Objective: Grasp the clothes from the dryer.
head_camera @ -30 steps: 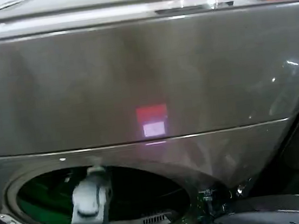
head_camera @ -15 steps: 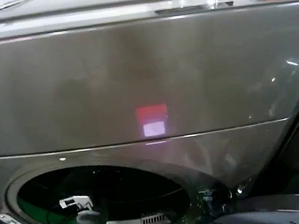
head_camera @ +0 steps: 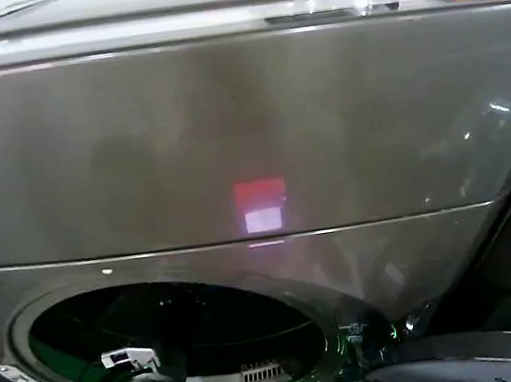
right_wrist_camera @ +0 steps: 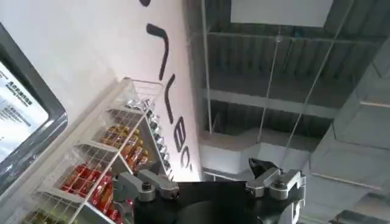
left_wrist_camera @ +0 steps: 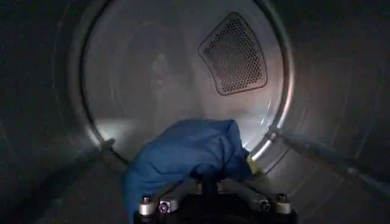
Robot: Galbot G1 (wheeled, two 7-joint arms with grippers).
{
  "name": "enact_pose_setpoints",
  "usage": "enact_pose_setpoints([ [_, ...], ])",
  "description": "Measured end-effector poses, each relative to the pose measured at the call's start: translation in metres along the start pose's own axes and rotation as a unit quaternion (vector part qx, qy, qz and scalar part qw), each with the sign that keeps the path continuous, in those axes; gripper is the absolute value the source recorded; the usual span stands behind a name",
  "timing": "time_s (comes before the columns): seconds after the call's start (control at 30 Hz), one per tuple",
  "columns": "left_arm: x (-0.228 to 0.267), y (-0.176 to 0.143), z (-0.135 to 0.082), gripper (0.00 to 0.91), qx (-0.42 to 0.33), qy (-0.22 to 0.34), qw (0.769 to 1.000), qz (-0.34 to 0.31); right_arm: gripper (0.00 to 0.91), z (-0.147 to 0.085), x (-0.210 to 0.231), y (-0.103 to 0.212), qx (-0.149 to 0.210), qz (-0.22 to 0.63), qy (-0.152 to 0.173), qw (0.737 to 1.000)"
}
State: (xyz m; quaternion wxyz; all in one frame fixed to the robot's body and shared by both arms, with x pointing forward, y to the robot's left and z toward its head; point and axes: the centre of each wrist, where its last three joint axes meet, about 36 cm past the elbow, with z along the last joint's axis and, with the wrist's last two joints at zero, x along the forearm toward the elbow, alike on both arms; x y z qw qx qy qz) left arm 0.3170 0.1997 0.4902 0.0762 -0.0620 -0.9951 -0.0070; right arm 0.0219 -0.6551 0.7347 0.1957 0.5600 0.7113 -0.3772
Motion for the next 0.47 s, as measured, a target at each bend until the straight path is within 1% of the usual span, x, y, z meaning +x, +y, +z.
enact_pose_setpoints([
  [0.47, -0.0020, -0.0016, 0.0001, 0.000, -0.004, -0.001, 1.000, 0.001, 0.907, -0.0020, -0.0009, -0.0023, -0.003, -0.005, -0.001, 1.000],
])
